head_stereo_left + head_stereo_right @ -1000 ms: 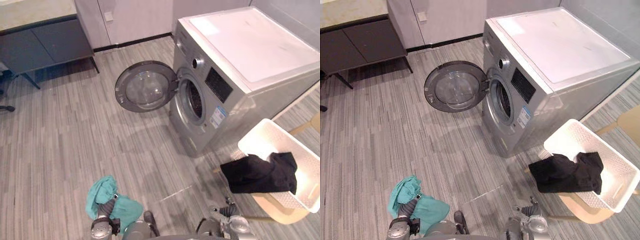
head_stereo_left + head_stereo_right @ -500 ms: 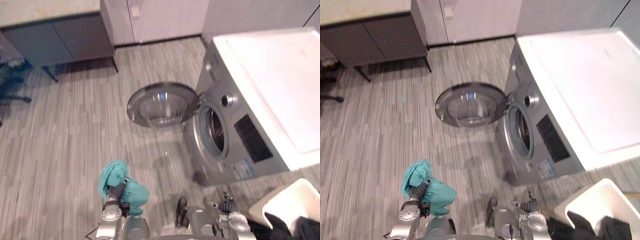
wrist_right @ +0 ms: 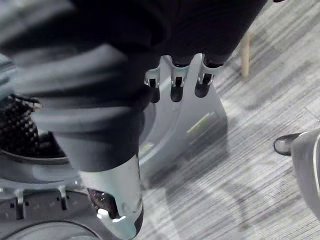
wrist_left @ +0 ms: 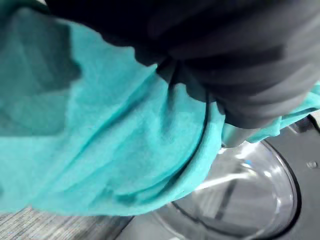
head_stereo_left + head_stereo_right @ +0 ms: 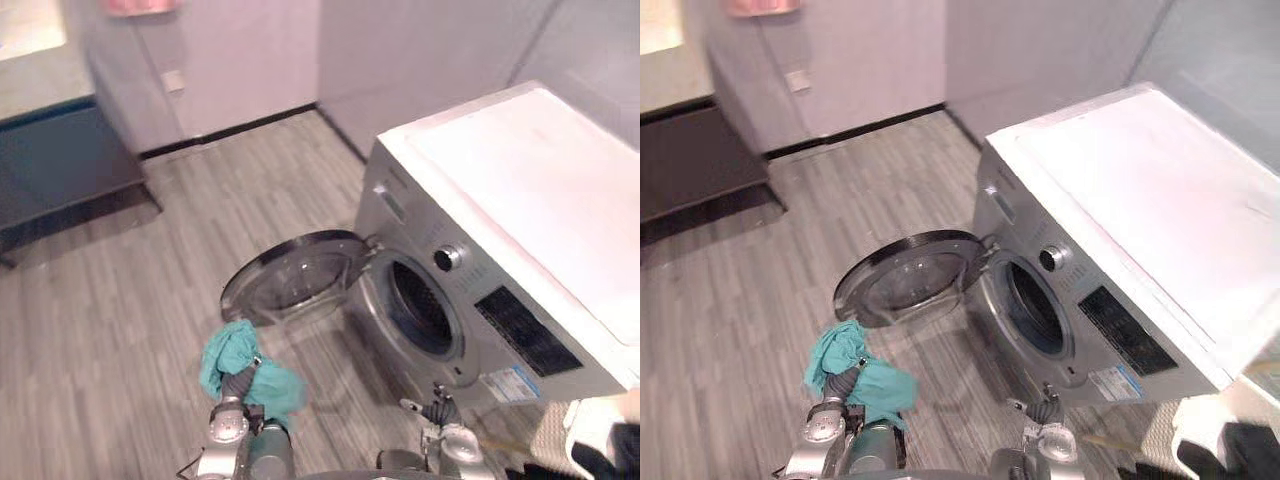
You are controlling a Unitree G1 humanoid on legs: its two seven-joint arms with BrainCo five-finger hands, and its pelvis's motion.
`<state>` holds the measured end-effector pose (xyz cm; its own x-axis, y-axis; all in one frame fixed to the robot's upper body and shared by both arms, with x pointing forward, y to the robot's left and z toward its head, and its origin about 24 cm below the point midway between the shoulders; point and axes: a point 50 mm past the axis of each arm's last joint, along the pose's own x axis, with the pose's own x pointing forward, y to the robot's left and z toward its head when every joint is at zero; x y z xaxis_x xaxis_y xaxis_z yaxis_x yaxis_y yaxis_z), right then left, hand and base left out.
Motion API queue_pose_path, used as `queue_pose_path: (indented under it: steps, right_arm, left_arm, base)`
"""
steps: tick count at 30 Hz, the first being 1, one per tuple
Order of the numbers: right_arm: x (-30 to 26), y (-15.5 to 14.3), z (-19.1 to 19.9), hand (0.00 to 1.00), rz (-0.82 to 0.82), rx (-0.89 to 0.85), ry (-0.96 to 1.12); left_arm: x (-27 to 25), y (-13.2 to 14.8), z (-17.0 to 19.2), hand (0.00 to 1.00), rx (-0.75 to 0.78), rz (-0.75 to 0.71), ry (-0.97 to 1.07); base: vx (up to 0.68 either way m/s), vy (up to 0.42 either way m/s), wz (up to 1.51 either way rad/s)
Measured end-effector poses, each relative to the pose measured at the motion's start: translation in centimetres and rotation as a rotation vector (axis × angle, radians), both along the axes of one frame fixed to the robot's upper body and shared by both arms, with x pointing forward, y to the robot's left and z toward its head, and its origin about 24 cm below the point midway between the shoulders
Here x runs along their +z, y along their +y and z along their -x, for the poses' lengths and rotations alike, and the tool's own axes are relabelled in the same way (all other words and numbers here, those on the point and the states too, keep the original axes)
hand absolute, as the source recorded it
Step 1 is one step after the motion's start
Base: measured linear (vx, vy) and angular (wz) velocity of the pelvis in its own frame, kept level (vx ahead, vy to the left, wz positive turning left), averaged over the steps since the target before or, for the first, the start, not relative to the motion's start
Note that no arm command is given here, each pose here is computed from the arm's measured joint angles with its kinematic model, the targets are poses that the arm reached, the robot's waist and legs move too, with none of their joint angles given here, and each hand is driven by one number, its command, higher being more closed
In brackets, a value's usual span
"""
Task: Pick up the laundry basket with both hands and put the clothes into the washing machine.
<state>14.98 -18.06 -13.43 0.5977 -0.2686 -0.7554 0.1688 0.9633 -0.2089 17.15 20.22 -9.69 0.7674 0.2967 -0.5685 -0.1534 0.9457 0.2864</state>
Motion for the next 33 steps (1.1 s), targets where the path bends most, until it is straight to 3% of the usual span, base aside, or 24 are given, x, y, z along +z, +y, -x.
queue_pose_path:
  steps: [5, 9, 13, 19, 27, 33]
  right_arm:
    - [-0.5, -2.4, 1.1, 0.00, 0.064, 0.004, 0.074]
    - [-0.7, -3.8, 2.0, 0.00, 0.096, -0.007, 0.102]
    - [-0.7, -3.7, 2.1, 0.00, 0.084, -0.037, 0.100]
    - [-0.3, -3.4, 0.8, 0.00, 0.094, -0.066, 0.063]
    - [4.9, -2.0, -7.4, 0.00, 0.116, -0.032, -0.252]
    - [10.5, -1.2, -12.0, 0.00, 0.152, -0.028, -0.516]
  left_arm:
    - [0.4, 0.9, -1.2, 1.00, -0.021, -0.036, -0.009]
    - [0.0, -0.3, -1.0, 1.00, -0.049, -0.002, 0.005]
    - [-0.4, -2.1, -0.7, 1.00, -0.110, 0.025, 0.020]
    - [0.7, -2.0, -2.1, 1.00, -0.121, 0.004, -0.034]
    - [10.7, -3.3, -12.1, 1.00, -0.120, -0.040, -0.479]
    - [22.9, -4.1, -17.8, 1.00, -0.119, -0.128, -0.892]
  base:
    - [0.06, -0.039, -0.94]
    - [0.05, -0.147, -0.57]
    - [0.05, -0.010, -0.70]
    - [0.06, 0.152, -0.79]
    - [-0.09, 0.100, -0.35]
    - [-0.11, -0.032, -0.10]
